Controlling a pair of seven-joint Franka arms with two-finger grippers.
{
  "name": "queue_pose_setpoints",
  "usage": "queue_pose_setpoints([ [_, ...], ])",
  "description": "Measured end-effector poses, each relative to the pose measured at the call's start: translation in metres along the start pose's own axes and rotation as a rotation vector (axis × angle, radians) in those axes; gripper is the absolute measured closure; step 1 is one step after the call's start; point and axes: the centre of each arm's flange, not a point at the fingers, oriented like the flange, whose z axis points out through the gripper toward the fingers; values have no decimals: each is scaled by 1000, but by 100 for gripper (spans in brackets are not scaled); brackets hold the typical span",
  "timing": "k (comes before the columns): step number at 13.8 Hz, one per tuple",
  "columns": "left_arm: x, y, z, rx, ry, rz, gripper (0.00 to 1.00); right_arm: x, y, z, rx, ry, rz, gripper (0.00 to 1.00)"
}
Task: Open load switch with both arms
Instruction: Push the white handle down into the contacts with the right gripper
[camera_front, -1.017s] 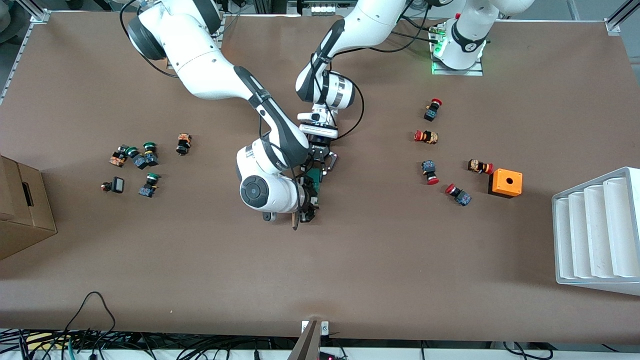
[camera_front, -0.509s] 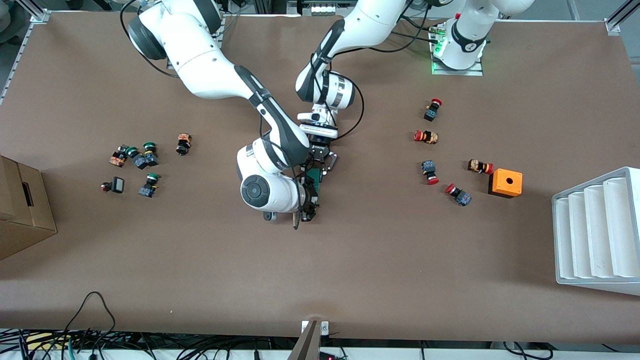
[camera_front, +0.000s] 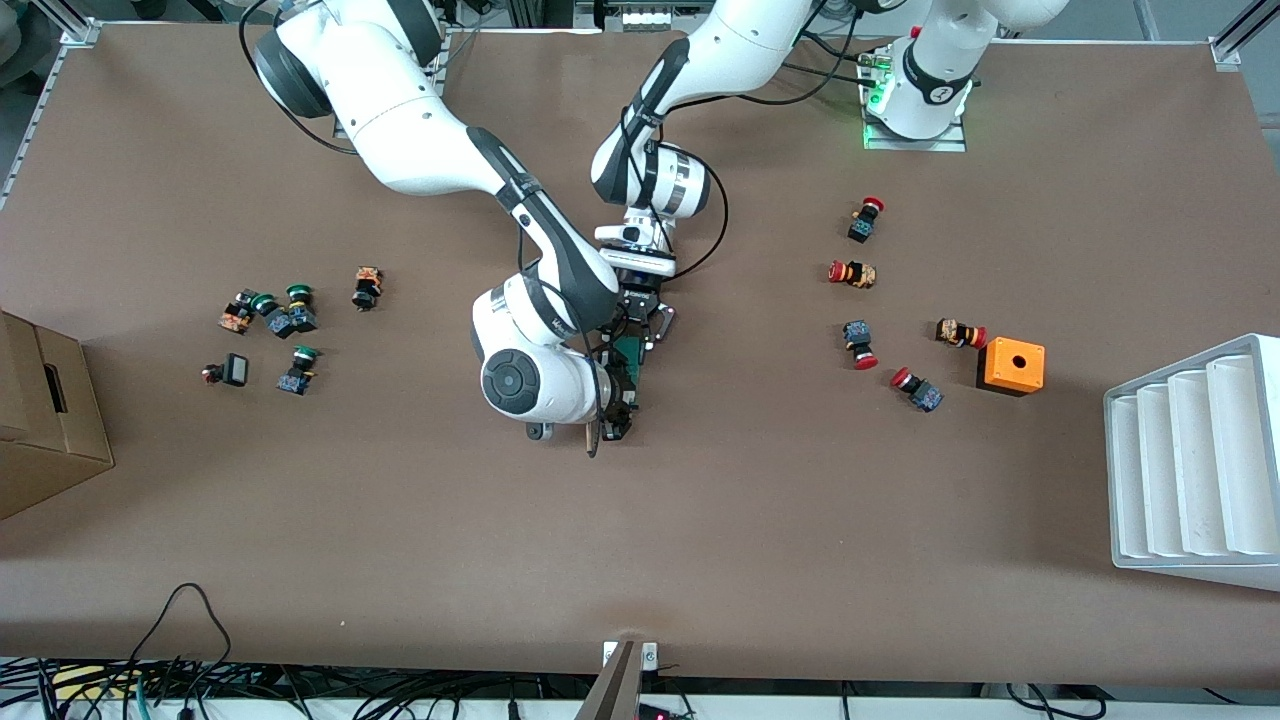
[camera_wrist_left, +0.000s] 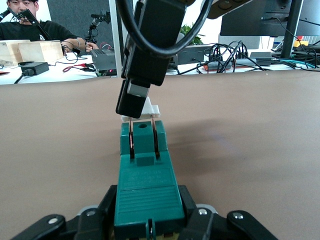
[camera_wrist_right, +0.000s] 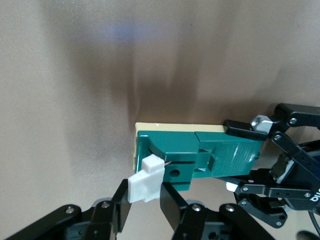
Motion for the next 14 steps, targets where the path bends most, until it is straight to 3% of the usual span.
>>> queue_pose_setpoints([
  [14,-1,0,0,1,6,1,48,-6,5,-8,-19,26,-33,67],
])
